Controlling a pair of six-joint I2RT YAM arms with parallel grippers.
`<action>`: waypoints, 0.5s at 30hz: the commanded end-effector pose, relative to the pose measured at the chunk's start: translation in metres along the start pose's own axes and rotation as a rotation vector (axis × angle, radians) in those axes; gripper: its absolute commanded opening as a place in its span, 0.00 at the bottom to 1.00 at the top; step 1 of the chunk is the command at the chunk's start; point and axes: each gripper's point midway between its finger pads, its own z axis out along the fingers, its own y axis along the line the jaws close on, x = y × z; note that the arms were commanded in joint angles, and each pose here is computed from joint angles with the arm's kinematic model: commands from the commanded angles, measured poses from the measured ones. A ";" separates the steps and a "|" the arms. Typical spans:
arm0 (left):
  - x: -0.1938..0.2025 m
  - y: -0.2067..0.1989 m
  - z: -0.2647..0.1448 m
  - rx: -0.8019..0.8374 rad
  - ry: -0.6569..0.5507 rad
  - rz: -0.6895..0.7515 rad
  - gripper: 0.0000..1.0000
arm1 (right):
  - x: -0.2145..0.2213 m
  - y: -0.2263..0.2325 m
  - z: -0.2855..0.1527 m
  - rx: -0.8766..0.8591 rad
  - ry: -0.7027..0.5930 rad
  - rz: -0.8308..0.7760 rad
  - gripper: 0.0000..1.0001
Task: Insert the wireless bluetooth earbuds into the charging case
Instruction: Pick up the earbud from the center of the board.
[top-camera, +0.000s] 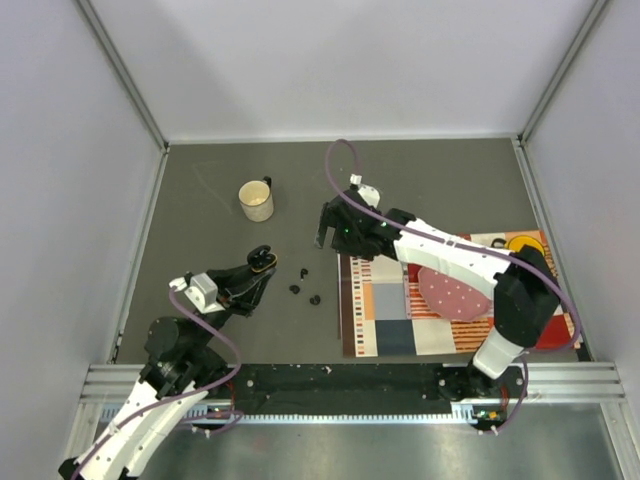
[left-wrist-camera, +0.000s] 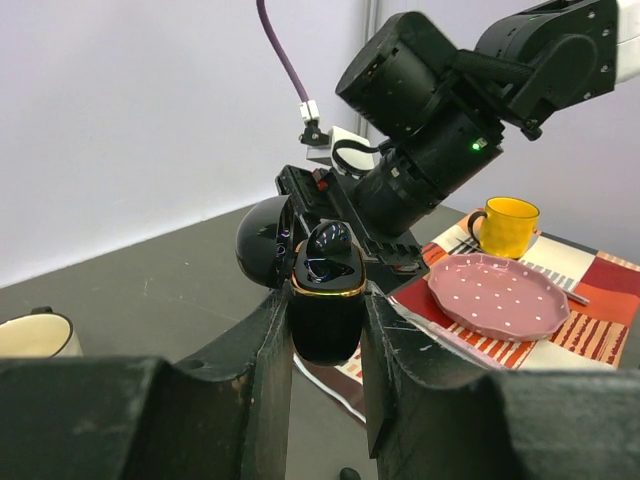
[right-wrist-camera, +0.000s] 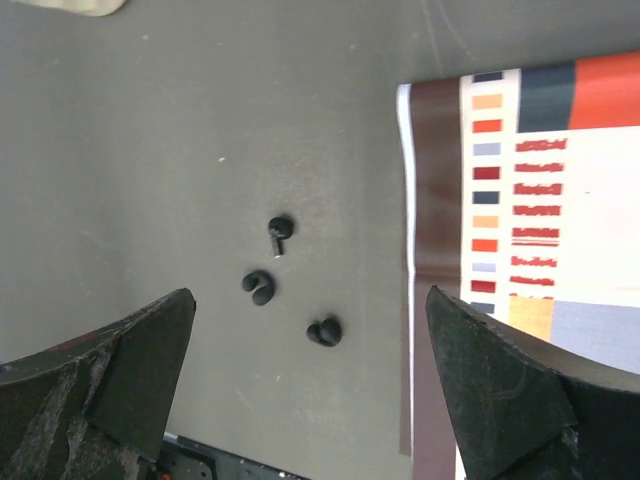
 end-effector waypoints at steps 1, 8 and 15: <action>-0.060 -0.007 -0.021 0.012 -0.186 0.057 0.00 | -0.004 0.000 0.011 0.031 0.024 -0.002 0.99; -0.066 -0.008 -0.024 0.012 -0.183 0.083 0.00 | 0.022 0.021 0.042 0.053 0.171 0.070 0.79; -0.069 -0.007 -0.025 0.010 -0.182 0.092 0.00 | 0.043 0.038 0.065 0.105 0.193 0.092 0.65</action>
